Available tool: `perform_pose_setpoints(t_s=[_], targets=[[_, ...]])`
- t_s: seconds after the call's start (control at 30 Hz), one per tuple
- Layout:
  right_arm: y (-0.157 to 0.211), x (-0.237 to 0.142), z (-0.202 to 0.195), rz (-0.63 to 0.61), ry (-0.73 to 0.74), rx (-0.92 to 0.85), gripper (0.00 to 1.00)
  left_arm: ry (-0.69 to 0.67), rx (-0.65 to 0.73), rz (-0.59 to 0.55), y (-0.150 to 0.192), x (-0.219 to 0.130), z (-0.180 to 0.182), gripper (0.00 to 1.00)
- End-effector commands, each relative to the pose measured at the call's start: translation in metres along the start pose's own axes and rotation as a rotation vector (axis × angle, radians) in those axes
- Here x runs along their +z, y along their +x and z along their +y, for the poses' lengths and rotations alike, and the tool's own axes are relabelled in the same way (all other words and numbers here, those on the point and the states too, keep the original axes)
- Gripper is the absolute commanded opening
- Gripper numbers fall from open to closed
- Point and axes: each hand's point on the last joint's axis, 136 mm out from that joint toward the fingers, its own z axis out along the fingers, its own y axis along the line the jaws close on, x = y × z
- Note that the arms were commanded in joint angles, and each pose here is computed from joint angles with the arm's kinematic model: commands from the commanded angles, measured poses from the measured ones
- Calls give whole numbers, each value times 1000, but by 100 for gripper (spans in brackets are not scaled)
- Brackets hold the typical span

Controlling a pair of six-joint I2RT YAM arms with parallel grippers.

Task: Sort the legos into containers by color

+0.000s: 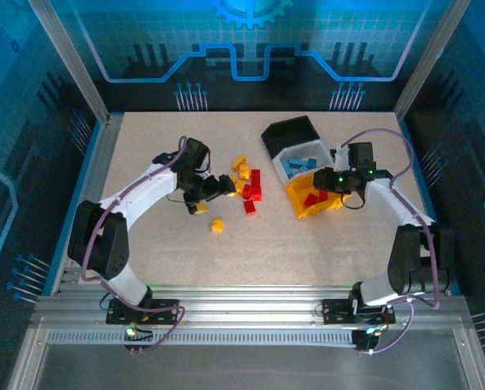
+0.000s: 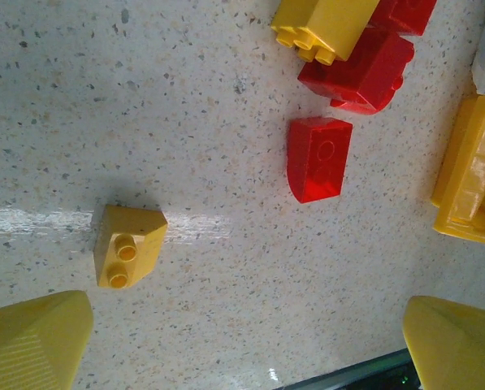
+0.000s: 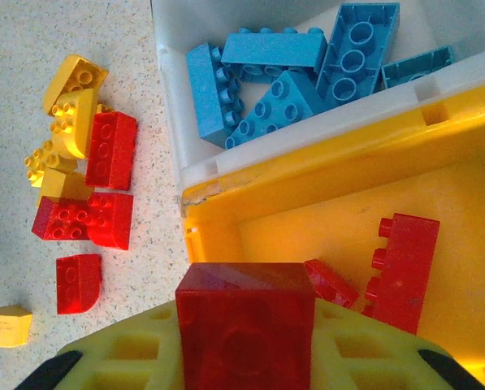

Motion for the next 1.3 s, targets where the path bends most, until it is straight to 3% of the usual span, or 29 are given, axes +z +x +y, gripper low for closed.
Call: perform_pose_setpoints(t_s=[0.0, 0.13, 0.2, 0.47, 0.67, 0.87, 1.07, 1.27], targets=[[-1, -4, -2, -4, 2, 7, 29, 17, 35, -7, 6, -9, -5, 99], [-1, -11, -3, -15, 21, 6, 52, -1, 64, 3, 8, -8, -4, 99], [-2, -16, -2, -26, 22, 3, 56, -38, 93, 31, 12, -4, 0, 99], [-6, -43, 16, -79, -10, 0, 59, -274, 281, 117, 35, 16, 26, 99], [20, -46, 47, -23, -50, -55, 56, -251, 272, 121, 38, 27, 28, 99], [68, -17, 101, 117, -70, -234, 56, -173, 170, 30, 19, 13, 18, 99], [101, 38, 143, 242, -81, -313, 59, -27, -59, -83, 6, -22, 44, 99], [115, 86, 169, 315, -54, -374, 61, -22, -48, -113, 27, -46, 58, 99]])
